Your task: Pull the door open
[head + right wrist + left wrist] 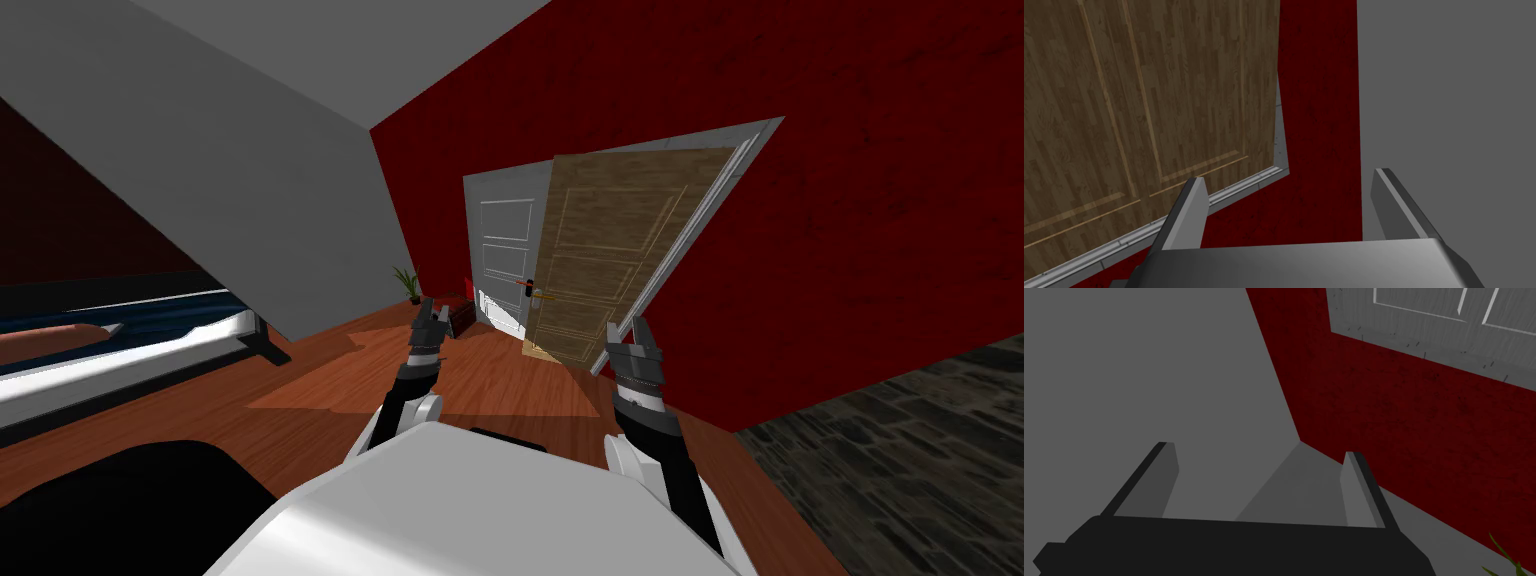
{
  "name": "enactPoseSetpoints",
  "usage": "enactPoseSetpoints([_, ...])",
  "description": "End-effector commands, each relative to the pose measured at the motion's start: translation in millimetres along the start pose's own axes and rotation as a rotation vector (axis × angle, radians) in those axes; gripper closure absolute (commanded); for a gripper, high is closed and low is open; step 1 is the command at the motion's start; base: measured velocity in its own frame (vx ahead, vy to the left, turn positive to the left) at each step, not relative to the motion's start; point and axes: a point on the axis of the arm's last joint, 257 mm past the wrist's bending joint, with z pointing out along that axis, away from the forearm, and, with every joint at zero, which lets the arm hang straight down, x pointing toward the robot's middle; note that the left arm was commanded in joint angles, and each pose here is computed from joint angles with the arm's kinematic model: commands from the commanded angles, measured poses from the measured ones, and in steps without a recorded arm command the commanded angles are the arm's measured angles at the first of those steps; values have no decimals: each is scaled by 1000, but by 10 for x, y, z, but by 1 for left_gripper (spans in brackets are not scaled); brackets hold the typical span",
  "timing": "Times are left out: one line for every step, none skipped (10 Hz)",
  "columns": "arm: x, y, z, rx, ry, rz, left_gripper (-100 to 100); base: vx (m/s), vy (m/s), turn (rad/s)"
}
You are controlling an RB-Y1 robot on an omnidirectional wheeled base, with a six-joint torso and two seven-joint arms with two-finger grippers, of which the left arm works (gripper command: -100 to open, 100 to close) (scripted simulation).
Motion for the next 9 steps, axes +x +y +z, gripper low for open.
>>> enactPoseSetpoints([3,119,-12,-22,12,0,-100,36,-53,-69])
enactPoseSetpoints([2,202,-21,-37,19,0,-100,113,14,-124])
enactPoseSetpoints([-1,296,-32,-54,26,0,-100,115,26,-101])
enactPoseSetpoints([-4,355,-39,-65,31,0,-100,109,24,-69])
enactPoseSetpoints([-8,414,-46,-75,35,1,-100,94,27,-53])
enactPoseSetpoints([-18,539,-61,-98,43,2,-100,89,25,-104])
enactPoseSetpoints([-27,611,-71,-112,47,2,-100,90,17,-86])
enactPoseSetpoints([-46,754,-90,-138,55,3,-100,122,23,-152])
enactPoseSetpoints([-59,829,-100,-152,59,4,-100,125,27,-120])
